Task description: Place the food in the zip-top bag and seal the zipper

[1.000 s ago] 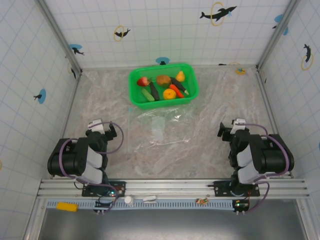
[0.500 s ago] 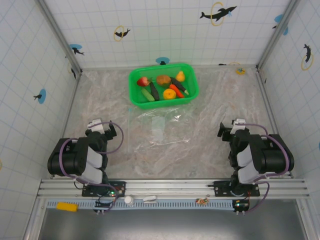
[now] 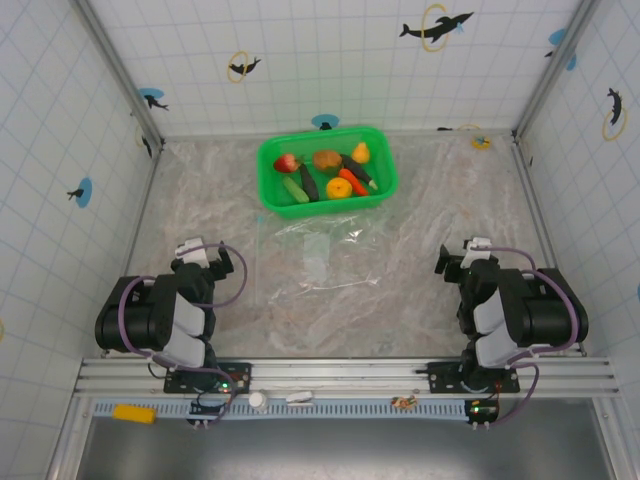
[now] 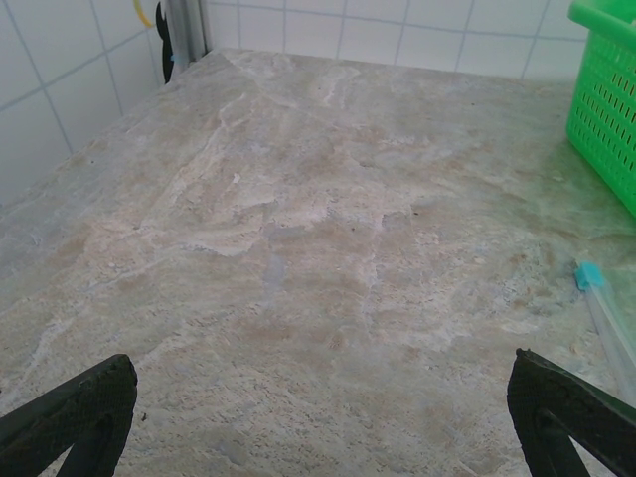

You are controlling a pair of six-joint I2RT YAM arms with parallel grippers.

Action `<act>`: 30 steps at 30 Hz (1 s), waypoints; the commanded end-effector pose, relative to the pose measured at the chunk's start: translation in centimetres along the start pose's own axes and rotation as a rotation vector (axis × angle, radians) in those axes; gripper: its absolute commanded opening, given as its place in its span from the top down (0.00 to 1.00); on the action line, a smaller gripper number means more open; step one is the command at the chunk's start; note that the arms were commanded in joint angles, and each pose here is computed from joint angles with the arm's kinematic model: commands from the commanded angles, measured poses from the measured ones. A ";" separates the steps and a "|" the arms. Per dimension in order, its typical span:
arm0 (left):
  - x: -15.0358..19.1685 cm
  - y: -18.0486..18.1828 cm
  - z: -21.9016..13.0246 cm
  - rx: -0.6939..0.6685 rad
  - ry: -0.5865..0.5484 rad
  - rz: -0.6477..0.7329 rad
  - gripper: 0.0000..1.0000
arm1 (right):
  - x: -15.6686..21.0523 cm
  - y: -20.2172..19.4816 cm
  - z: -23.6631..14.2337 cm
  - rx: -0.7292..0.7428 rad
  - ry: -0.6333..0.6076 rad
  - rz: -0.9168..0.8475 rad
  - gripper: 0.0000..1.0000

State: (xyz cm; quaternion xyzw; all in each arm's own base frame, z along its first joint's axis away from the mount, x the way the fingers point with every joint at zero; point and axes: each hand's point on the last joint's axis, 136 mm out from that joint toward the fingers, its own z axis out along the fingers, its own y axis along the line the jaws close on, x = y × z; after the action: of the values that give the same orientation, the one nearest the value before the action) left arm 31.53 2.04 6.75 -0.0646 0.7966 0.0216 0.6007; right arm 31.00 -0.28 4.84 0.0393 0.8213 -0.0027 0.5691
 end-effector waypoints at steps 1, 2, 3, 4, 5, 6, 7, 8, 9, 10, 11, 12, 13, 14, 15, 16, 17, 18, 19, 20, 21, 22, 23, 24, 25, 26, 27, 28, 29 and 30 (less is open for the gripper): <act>0.2 0.0 -0.2 0.010 0.001 0.008 0.02 | -0.3 0.0 -0.1 -0.001 -0.014 -0.001 0.00; 0.3 0.1 -0.2 0.007 0.005 0.009 0.02 | -0.4 0.0 -0.1 -0.001 -0.014 -0.001 0.00; 0.4 0.1 -0.2 0.006 0.009 0.009 0.03 | -0.3 0.0 -0.1 -0.001 -0.014 -0.001 0.00; 0.2 0.0 -0.2 0.011 0.001 0.008 0.02 | -0.4 0.0 -0.1 -0.001 -0.015 0.000 0.00; 0.2 0.0 -0.2 0.015 -0.002 0.007 0.02 | -0.3 0.0 -0.1 -0.002 -0.014 -0.001 0.00; 0.2 -0.1 -0.2 0.019 0.000 0.005 0.02 | -0.3 0.0 -0.1 -0.003 -0.014 0.000 0.00; 0.1 -0.1 -0.2 0.020 -0.002 0.004 0.02 | -0.3 0.1 -0.1 -0.004 -0.014 0.000 0.00; 0.2 0.0 -0.2 0.020 0.002 0.005 0.02 | -0.3 0.0 -0.1 -0.004 -0.013 0.002 0.00; 0.2 0.0 -0.2 0.020 0.003 0.004 0.02 | -0.4 0.1 -0.1 -0.006 -0.013 0.001 0.00; 0.2 0.0 -0.2 0.019 0.001 0.005 0.03 | -0.3 0.1 -0.1 -0.010 -0.013 0.003 0.00; 0.3 0.0 -0.2 0.015 0.007 0.005 0.03 | -0.6 0.2 -0.1 -0.016 -0.020 0.001 0.00; 0.3 0.0 -0.2 0.020 0.006 0.006 0.02 | -1.0 0.7 0.4 -0.037 -0.017 -0.010 0.00; 0.2 -0.6 -0.1 0.048 0.009 0.017 0.02 | -1.1 1.3 0.9 -0.066 0.006 -0.031 0.00; 0.0 -1.5 0.1 0.098 0.020 0.034 0.03 | -1.2 2.1 1.4 -0.094 0.045 -0.062 0.00; 0.0 -2.5 0.3 0.158 0.046 0.056 0.02 | -1.6 2.8 1.7 -0.117 0.071 -0.084 0.00; -0.2 -3.6 0.7 0.218 0.065 0.074 0.03 | -2.3 3.5 1.9 -0.139 0.084 -0.093 0.00; -0.5 -4.8 1.0 0.278 0.096 0.098 0.02 | -3.4 4.3 1.9 -0.163 0.064 -0.095 0.00; -0.9 -5.7 1.7 0.305 0.137 0.112 0.02 | -4.6 5.3 1.7 -0.189 0.030 -0.096 0.00; -1.5 -6.0 2.4 0.293 0.171 0.100 0.03 | -5.7 6.3 1.3 -0.213 -0.002 -0.105 0.00; -2.4 -6.5 2.9 0.275 0.196 0.070 0.02 | -6.8 7.4 0.8 -0.240 -0.035 -0.119 0.00; -3.5 -7.2 3.2 0.260 0.193 0.072 0.02 | -7.6 8.9 0.1 -0.274 -0.056 -0.134 0.00; -4.4 -8.3 2.9 0.279 0.174 0.100 0.03 | -8.1 9.9 -0.5 -0.295 -0.065 -0.139 0.00; -5.5 -9.6 2.2 0.307 0.140 0.122 0.02 | -8.7 11.3 -1.5 -0.331 -0.081 -0.143 0.00; -6.3 -10.6 1.5 0.328 0.113 0.124 0.02 | -9.2 12.2 -2.4 -0.354 -0.099 -0.140 0.00; -7.3 -11.6 0.6 0.353 0.083 0.110 0.02 | -9.7 13.4 -3.6 -0.390 -0.122 -0.132 0.00; -7.9 -12.5 -0.3 0.371 0.065 0.106 0.03 | -9.9 14.6 -4.8 -0.429 -0.133 -0.128 0.00; -8.3 -13.3 -1.5 0.386 0.047 0.101 0.03 | -10.2 15.8 -6.2 -0.473 -0.138 -0.131 0.00; -8.7 -14.1 -2.7 0.418 0.033 0.088 0.02 | -10.1 16.7 -7.2 -0.505 -0.131 -0.151 0.00; -9.0 -15.2 -4.1 0.476 0.025 0.059 0.02 | -9.9 18.0 -8.6 -0.544 -0.114 -0.196 0.00; -9.1 -16.0 -5.3 0.522 0.026 0.018 0.03 | -9.5 19.1 -9.8 -0.579 -0.097 -0.251 0.00</act>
State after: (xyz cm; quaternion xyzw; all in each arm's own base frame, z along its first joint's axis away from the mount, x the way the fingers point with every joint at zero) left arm 33.50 -12.57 19.17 0.1139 0.7608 -0.1395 0.6235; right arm 28.53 16.90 18.22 -0.1808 0.7384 0.1693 0.6272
